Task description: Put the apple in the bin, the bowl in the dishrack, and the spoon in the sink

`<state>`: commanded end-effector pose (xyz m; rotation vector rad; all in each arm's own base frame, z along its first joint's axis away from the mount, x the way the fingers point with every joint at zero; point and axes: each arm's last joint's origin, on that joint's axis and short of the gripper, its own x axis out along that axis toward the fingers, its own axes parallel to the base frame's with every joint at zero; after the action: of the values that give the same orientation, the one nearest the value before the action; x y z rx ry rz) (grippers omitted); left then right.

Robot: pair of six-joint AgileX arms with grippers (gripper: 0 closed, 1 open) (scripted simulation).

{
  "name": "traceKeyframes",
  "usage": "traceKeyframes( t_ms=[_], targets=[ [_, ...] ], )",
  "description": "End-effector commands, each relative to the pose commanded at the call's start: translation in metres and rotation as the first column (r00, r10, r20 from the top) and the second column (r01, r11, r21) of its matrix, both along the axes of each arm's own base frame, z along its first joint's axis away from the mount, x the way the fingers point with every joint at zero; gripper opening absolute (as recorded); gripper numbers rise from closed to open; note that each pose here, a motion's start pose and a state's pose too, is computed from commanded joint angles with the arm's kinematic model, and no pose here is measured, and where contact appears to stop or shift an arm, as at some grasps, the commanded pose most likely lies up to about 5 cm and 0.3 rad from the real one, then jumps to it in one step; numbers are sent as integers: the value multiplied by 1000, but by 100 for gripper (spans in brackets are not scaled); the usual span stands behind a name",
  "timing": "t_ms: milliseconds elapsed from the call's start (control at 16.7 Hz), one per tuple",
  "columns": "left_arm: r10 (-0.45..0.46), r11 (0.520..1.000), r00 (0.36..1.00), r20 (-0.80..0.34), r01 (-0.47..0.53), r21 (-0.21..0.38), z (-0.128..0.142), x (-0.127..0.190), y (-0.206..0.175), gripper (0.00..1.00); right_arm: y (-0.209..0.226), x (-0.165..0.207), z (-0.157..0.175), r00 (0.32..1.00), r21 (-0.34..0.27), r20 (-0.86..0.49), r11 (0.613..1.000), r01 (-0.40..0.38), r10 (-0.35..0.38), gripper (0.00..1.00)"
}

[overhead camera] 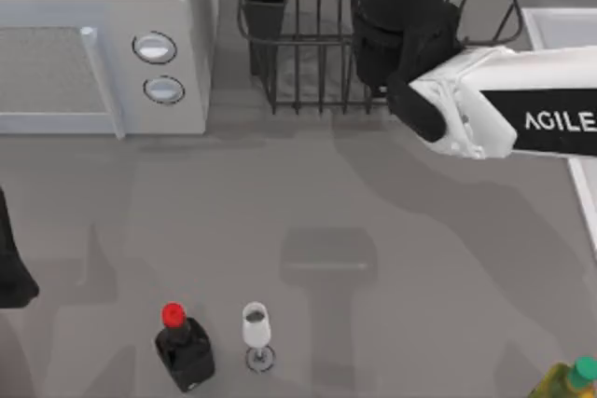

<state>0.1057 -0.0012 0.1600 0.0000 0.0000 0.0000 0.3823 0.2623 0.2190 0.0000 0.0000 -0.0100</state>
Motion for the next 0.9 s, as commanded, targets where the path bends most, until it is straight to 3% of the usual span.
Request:
traceKeyframes(
  t_ms=[720,900],
  targets=[
    [0,1000,1000,0,0,0,0,0,0,100,0,0,0,1000,0,0,1000,0,0,98],
    [0,1000,1000,0,0,0,0,0,0,100,0,0,0,1000,0,0,1000,0,0,100]
  ],
)
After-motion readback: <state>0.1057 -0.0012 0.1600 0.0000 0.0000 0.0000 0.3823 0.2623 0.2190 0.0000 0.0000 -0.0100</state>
